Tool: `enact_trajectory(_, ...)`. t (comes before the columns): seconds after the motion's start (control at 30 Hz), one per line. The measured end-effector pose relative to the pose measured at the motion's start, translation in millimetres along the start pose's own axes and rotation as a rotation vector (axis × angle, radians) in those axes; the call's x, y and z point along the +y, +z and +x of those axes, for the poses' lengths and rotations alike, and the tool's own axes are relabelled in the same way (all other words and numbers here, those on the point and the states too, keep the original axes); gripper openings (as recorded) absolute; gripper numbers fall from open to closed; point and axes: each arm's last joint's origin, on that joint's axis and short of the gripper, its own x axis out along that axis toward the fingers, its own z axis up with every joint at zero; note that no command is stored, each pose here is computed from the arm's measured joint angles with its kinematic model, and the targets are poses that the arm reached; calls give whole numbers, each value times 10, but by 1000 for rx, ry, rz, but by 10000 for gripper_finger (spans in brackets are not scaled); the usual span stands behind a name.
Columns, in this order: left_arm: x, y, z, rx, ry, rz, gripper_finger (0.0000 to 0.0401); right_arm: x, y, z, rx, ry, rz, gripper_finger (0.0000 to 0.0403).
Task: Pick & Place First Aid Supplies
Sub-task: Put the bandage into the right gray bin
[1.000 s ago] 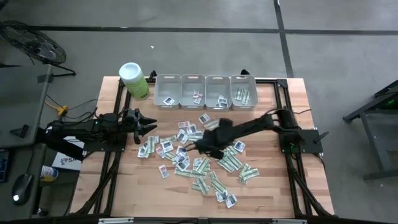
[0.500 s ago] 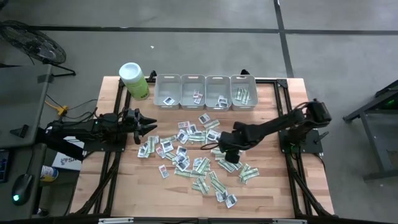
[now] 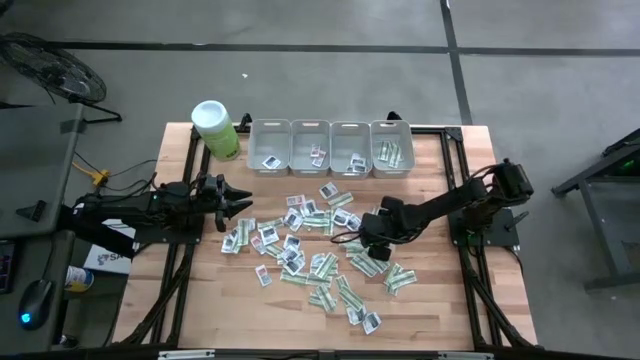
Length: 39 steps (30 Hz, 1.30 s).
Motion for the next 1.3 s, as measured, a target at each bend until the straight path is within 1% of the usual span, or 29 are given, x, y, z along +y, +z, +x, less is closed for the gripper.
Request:
enact_trajectory(0.13, 0, 0, 0, 0, 0, 0, 150, 3, 17, 2, -19, 0, -16, 157)
enact_trajectory(0.27, 0, 0, 0, 0, 0, 0, 150, 11, 33, 1, -34, 9, -33, 144)
enact_trajectory(0.73, 0, 0, 0, 0, 0, 0, 150, -98, 77, 54, 11, 64, -25, 100)
enact_trajectory(0.93, 0, 0, 0, 0, 0, 0, 150, -101, 98, 98, 24, 91, -32, 84)
enact_trajectory(1.03, 0, 0, 0, 0, 0, 0, 150, -92, 100, 113, 27, 95, -33, 66)
enact_trajectory(1.17, 0, 0, 0, 0, 0, 0, 150, -82, 102, 115, 34, 126, -32, 15)
enact_trajectory(1.2, 0, 0, 0, 0, 1, 0, 150, -82, 102, 114, 34, 128, -32, 8)
enact_trajectory(1.3, 0, 0, 0, 0, 1, 0, 150, -82, 103, 116, 33, 122, -11, 9)
